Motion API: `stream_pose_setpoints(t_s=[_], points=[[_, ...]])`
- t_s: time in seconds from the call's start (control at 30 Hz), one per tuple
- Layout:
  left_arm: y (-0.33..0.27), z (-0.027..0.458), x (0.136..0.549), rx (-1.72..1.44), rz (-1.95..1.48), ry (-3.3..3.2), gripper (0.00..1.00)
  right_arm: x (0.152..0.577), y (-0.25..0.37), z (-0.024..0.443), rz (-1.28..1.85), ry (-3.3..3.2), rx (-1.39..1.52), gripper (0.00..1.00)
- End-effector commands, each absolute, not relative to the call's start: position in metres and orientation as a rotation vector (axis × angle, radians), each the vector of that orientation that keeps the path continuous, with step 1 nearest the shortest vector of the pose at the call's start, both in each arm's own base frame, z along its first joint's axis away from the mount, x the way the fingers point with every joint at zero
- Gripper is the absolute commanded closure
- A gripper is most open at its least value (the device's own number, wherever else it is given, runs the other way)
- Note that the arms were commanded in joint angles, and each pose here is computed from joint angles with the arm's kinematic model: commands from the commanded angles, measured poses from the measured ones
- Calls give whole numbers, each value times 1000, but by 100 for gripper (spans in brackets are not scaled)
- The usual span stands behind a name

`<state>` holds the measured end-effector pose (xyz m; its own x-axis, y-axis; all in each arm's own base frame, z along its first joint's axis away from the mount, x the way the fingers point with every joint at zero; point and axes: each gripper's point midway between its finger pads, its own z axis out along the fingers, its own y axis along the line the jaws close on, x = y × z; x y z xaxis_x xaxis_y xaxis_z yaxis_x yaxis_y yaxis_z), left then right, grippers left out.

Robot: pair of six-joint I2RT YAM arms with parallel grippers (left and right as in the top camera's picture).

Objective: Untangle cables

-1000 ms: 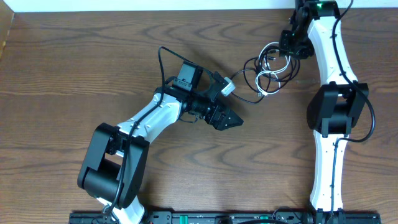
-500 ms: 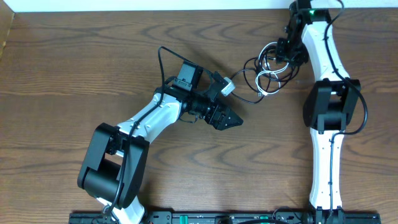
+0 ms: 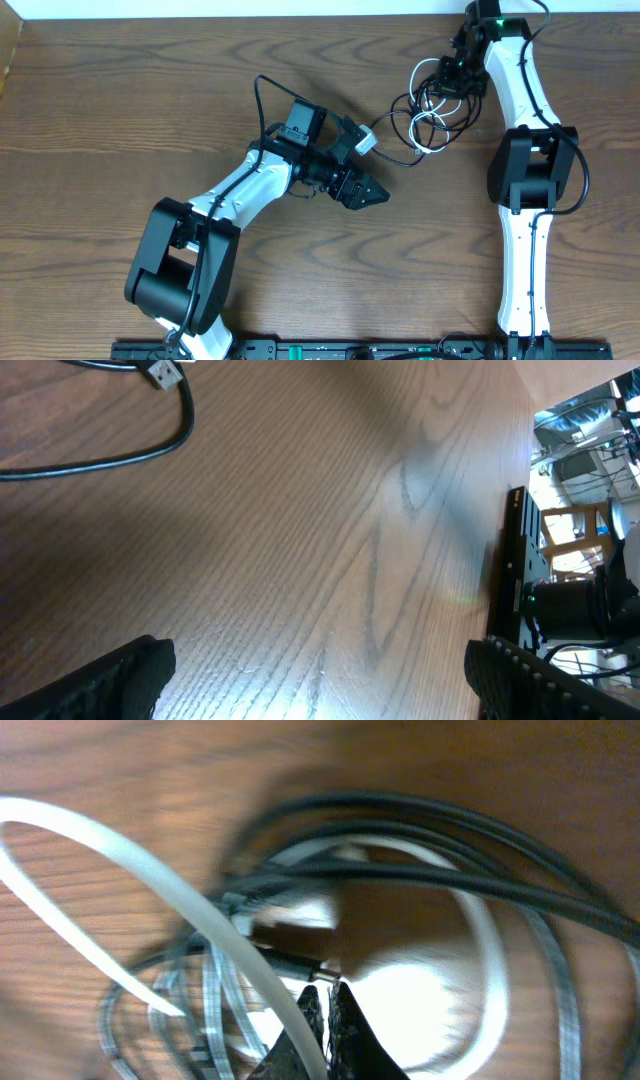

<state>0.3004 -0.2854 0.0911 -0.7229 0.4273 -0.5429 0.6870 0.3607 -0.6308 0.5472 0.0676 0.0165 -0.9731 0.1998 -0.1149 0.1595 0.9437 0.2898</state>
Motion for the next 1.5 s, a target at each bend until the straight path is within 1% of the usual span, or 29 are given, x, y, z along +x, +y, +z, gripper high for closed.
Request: stream_pose_setpoints(t_s=[0.0, 0.13, 0.23, 0.37, 0.57, 0.83, 1.0, 1.03, 1.17, 1.4, 1.47], points=[[-285, 91, 302, 998, -1279, 2338, 2, 552, 101, 34, 740, 2879, 114, 99], [-285, 91, 302, 997, -1279, 2339, 2, 556, 144, 71, 1140, 2665, -152, 99], [-285, 91, 302, 998, -1279, 2339, 2, 553, 165, 107, 1348, 2484, -310, 99], [-285, 91, 301, 997, -1281, 2343, 2, 547, 176, 152, 1460, 2308, -453, 99], [-284, 90, 300, 994, -1283, 2350, 2, 535, 177, 220, 1495, 2168, -526, 99], [-285, 90, 300, 979, -1290, 2363, 2, 492, 173, 326, 1402, 2126, -513, 99], [-284, 89, 298, 975, -1293, 2377, 2, 456, 161, 381, 1222, 2131, -487, 99], [-283, 89, 297, 974, -1294, 2381, 2, 443, 156, 392, 1157, 2151, -465, 99], [-283, 89, 298, 961, -1299, 2390, 2, 418, 135, 395, 954, 2255, -385, 99], [-283, 89, 297, 946, -1304, 2402, 2, 381, 113, 400, 765, 2344, -335, 99], [-283, 89, 297, 945, -1304, 2402, 2, 380, 90, 390, 590, 2409, -250, 99]])
